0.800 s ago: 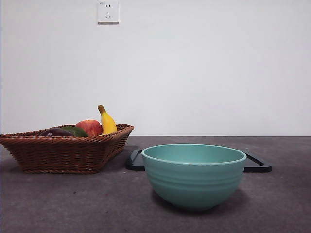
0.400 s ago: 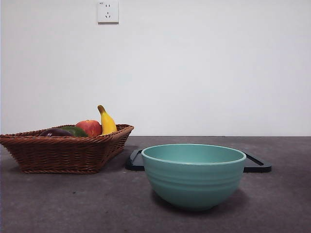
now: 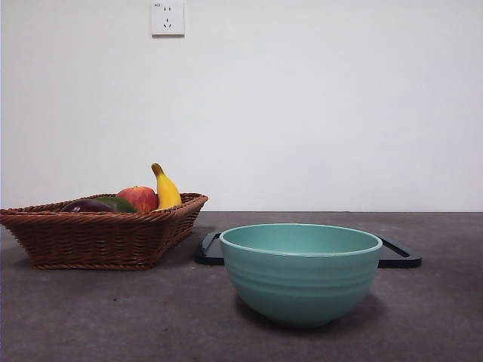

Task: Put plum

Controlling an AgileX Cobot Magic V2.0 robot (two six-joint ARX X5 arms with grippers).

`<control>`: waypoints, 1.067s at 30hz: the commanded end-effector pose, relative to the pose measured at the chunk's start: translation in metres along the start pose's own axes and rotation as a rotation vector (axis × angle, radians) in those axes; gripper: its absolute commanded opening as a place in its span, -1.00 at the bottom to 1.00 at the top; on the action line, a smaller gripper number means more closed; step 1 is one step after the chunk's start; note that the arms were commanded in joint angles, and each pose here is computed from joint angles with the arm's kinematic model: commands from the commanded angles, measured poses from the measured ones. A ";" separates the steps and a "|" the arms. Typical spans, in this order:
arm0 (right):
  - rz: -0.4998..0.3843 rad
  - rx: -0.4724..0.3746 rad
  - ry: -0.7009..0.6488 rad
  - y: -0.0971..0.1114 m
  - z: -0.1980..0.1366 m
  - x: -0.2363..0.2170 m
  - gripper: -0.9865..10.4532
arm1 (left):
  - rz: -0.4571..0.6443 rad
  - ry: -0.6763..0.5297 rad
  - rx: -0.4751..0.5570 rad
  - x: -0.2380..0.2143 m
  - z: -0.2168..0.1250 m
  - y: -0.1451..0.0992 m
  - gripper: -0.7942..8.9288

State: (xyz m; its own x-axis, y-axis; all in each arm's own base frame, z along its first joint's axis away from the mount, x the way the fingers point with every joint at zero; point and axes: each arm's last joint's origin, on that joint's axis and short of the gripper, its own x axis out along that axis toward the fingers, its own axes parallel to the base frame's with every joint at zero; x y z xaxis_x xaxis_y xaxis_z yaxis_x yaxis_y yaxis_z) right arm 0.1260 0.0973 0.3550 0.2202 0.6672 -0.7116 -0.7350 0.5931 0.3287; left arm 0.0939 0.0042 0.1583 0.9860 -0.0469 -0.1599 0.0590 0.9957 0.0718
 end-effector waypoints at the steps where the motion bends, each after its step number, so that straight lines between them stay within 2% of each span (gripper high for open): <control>1: 0.012 -0.022 -0.013 0.002 0.004 -0.001 -0.82 | -0.002 0.016 -0.027 0.002 -0.007 0.000 -0.82; 32: 0.012 -0.023 -0.014 0.002 0.004 -0.001 -0.82 | -0.003 0.017 -0.036 0.002 -0.008 -0.001 -0.82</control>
State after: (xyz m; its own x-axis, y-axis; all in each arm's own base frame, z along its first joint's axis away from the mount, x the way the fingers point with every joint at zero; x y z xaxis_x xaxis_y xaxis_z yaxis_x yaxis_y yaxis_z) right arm 0.1260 0.0973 0.3550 0.2202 0.6672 -0.7116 -0.7350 0.5931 0.3287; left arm 0.0944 0.0040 0.1577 0.9875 -0.0482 -0.1502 0.0554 0.9975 0.0439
